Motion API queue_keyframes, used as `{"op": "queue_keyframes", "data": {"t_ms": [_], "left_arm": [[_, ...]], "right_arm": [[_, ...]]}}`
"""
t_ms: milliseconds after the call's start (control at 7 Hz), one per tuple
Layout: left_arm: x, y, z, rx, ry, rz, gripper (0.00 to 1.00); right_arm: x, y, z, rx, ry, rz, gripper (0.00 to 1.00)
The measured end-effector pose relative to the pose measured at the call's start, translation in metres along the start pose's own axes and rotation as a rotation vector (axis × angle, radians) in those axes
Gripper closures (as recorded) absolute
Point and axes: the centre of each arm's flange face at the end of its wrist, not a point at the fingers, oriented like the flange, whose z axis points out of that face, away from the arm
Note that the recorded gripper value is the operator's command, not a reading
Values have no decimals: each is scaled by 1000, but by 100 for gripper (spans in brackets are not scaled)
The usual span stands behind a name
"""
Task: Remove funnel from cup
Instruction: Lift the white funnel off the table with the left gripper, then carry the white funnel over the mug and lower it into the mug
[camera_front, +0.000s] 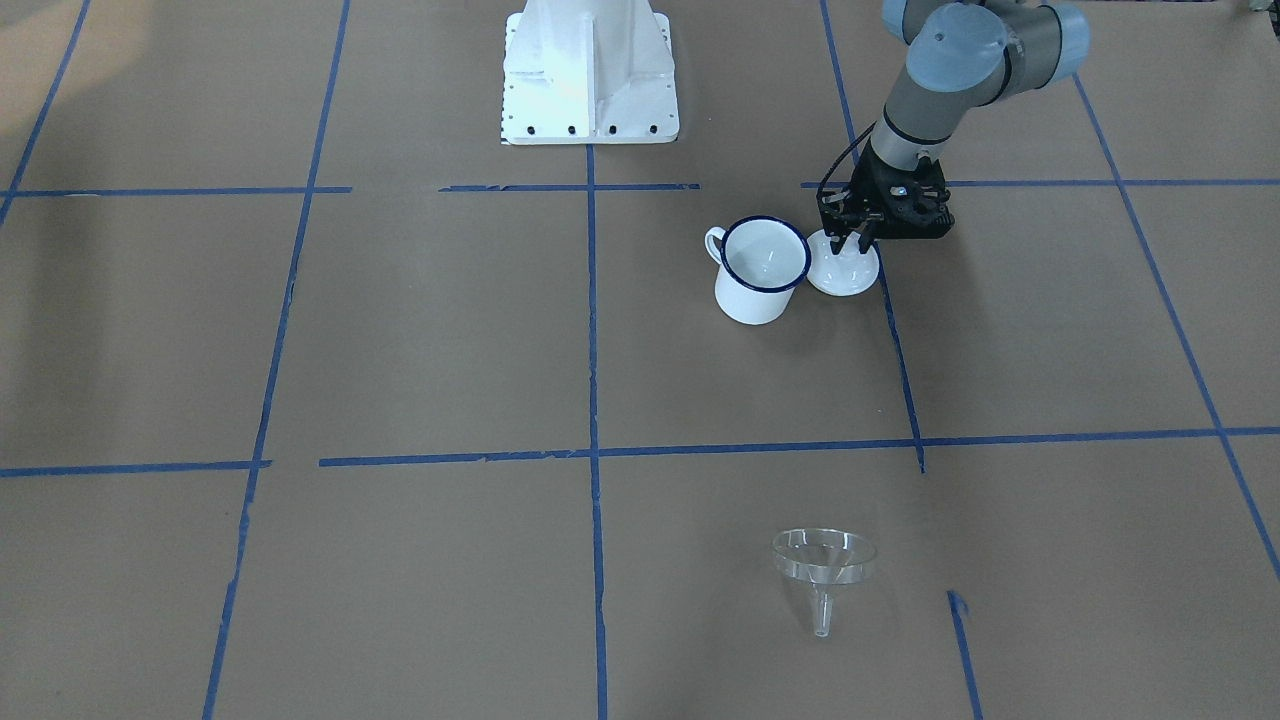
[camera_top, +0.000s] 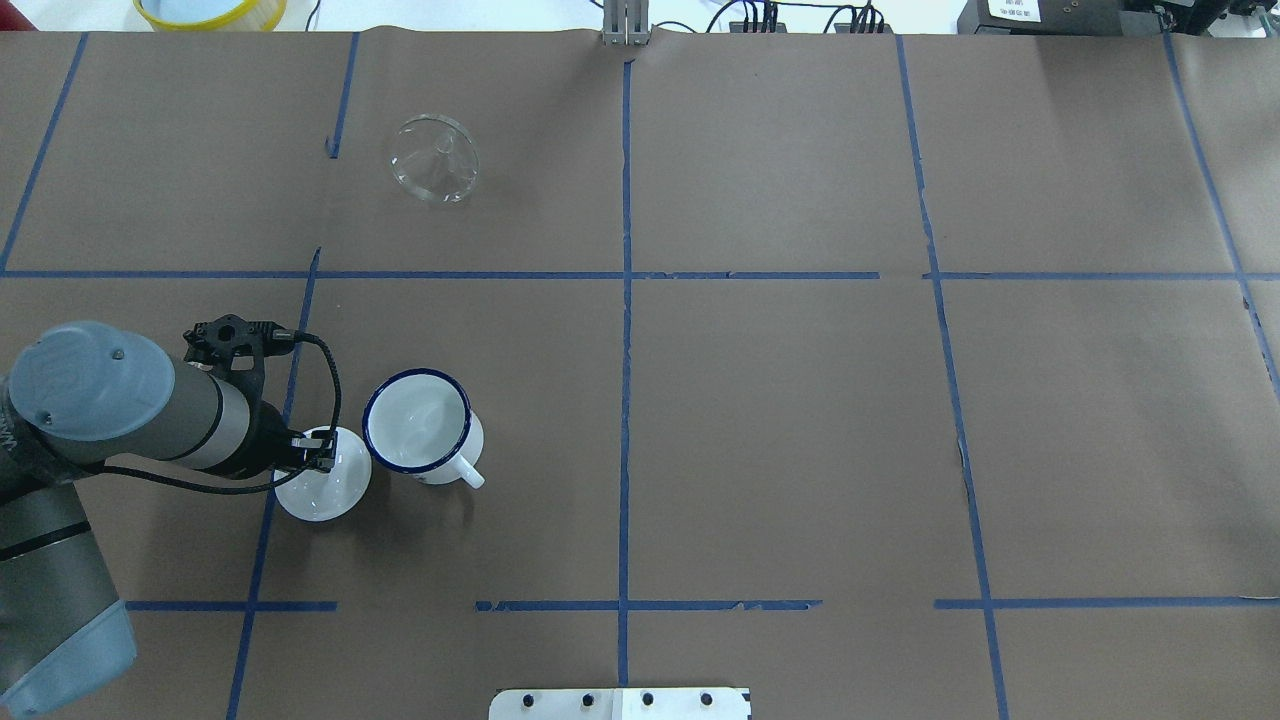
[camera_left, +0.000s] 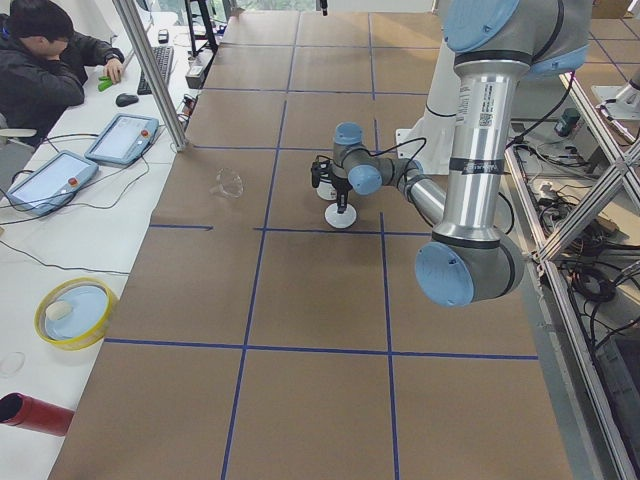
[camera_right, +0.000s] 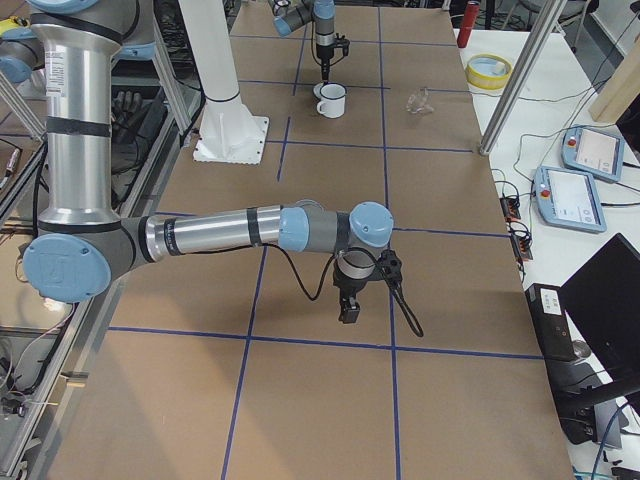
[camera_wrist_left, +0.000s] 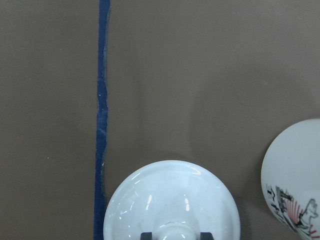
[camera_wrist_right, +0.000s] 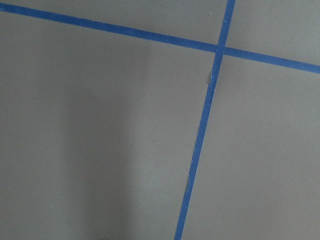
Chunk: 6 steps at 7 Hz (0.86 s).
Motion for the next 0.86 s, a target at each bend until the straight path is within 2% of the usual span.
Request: {"op": "queue_keyframes", "data": {"t_ms": [286, 571, 857], "left_arm": [[-5, 3, -26, 18, 21, 7, 100], [-39, 12, -82, 59, 32, 17, 100], [-28, 2, -125, 84, 12, -9, 100]], "right_arm": [[0, 0, 0, 0, 0, 0, 0], [0, 0, 0, 0, 0, 0, 0], [0, 0, 0, 0, 0, 0, 0]]}}
